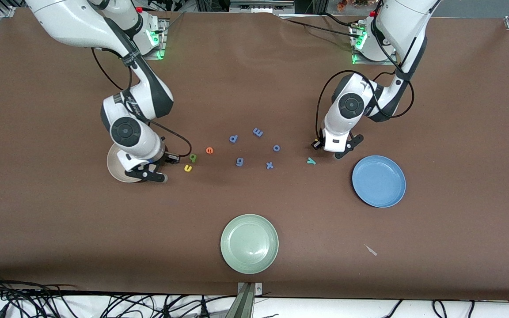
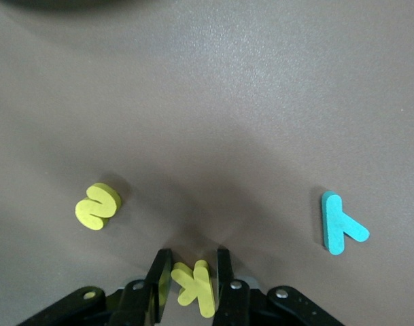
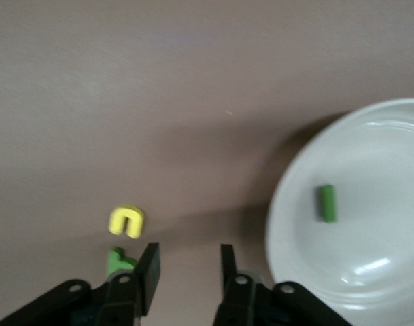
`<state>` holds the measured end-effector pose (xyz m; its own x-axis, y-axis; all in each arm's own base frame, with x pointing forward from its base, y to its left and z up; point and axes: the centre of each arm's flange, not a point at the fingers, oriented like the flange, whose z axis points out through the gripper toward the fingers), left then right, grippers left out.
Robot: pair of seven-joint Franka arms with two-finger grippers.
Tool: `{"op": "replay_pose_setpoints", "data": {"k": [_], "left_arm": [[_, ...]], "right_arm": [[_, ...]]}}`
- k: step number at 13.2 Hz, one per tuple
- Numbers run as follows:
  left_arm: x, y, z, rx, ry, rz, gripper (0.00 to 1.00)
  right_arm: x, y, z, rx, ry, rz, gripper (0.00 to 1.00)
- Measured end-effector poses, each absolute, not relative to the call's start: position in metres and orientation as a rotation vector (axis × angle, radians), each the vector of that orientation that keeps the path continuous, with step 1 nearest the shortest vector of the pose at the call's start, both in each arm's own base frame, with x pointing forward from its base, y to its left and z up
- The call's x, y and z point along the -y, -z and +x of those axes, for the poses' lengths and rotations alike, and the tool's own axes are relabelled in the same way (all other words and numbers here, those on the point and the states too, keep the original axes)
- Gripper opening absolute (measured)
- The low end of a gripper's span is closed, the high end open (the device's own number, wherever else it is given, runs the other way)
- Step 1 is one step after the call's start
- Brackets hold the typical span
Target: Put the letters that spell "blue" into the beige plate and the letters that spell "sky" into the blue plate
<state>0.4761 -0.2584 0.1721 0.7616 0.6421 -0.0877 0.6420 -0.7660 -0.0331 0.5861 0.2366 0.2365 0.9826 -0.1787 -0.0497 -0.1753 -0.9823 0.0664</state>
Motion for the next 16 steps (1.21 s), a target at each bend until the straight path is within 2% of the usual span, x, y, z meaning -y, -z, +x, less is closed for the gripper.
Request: {"op": "replay_pose_setpoints", "data": {"k": [2,6,8,14,16], "left_arm": [[0.258,-0.172,0.476,1.074,-0.147,-2.948,0.33],[0.259,-0.172,0.476,1.073,-0.146,-2.949,0.31],[0.261,-0.172,0.475,1.069,-0.146,-2.952,0.25],[0.265,-0.175,0.475,1.057,-0.151,-2.953,0.25],[0.264,-0.186,0.482,1.051,-0.144,-2.957,0.25]], "right_arm": [[-0.251,-0.217,0.582,0.317,0.028,3.044,0.63],[-0.272,-0.186,0.573,0.391,0.004,3.051,0.63],[-0.272,-0.183,0.573,0.404,0.002,3.054,0.63],[-0.273,-0.180,0.574,0.406,-0.013,3.067,0.62],[-0.275,-0.176,0.575,0.401,-0.030,3.079,0.59]]}}
